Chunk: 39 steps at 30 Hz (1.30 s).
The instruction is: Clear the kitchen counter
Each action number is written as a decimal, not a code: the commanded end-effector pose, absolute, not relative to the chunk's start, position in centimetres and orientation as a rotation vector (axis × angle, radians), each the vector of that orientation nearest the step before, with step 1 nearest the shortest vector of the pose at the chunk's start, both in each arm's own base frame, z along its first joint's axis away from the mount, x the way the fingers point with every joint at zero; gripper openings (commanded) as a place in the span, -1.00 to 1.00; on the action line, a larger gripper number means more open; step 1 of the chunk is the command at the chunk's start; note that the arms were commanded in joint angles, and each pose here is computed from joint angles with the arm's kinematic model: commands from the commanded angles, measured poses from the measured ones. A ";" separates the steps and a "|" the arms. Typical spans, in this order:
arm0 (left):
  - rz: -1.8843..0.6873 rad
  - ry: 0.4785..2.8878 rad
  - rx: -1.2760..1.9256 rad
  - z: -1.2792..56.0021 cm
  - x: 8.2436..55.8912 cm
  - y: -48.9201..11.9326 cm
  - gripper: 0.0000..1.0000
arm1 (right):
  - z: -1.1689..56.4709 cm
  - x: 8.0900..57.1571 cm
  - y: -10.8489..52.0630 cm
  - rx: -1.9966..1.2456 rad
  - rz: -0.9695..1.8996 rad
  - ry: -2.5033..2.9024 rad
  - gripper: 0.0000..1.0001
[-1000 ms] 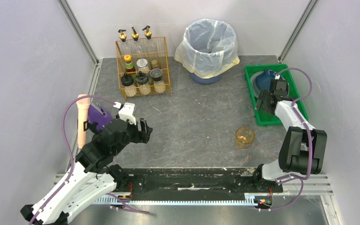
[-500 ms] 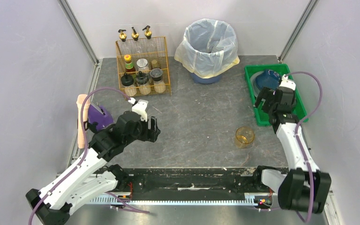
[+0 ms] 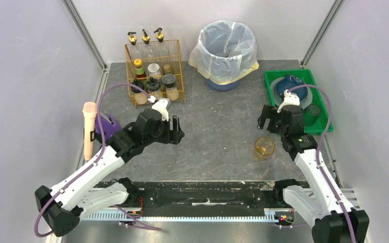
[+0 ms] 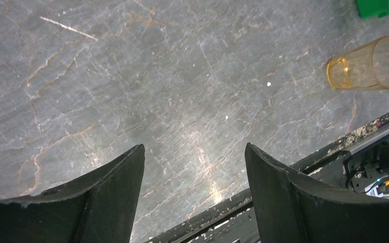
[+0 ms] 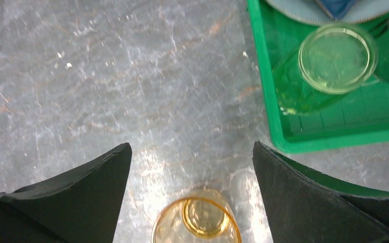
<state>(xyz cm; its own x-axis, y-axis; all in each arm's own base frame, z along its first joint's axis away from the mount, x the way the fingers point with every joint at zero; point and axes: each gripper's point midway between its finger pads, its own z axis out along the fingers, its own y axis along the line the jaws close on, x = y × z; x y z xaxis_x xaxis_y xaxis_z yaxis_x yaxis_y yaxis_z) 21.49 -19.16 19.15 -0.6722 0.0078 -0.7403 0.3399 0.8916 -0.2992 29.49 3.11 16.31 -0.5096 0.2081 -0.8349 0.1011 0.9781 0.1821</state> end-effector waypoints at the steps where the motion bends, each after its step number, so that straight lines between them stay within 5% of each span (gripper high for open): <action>1: -0.564 2.171 0.225 22.7 22.4 -19.6 0.56 | 14.0 26.2 2.4 0.239 0.077 2.238 0.80; 14: -0.607 2.123 0.172 22.7 21.4 -18.7 0.56 | 8.8 22.5 1.1 0.287 -0.038 2.440 0.54; 18: -0.643 2.138 0.166 22.1 21.3 -19.3 0.55 | 7.9 22.4 2.2 0.264 0.039 2.457 0.26; 27: -0.797 2.160 0.152 21.6 21.9 -22.9 0.52 | 8.9 23.8 5.0 0.219 0.200 2.370 -0.76; 33: -0.858 2.167 0.210 22.1 22.1 -26.6 0.51 | 11.6 25.4 7.7 0.161 0.234 2.280 -0.99; 39: -0.837 2.164 0.233 22.1 23.0 -29.7 0.49 | 13.4 25.9 12.0 0.031 0.218 2.254 -1.00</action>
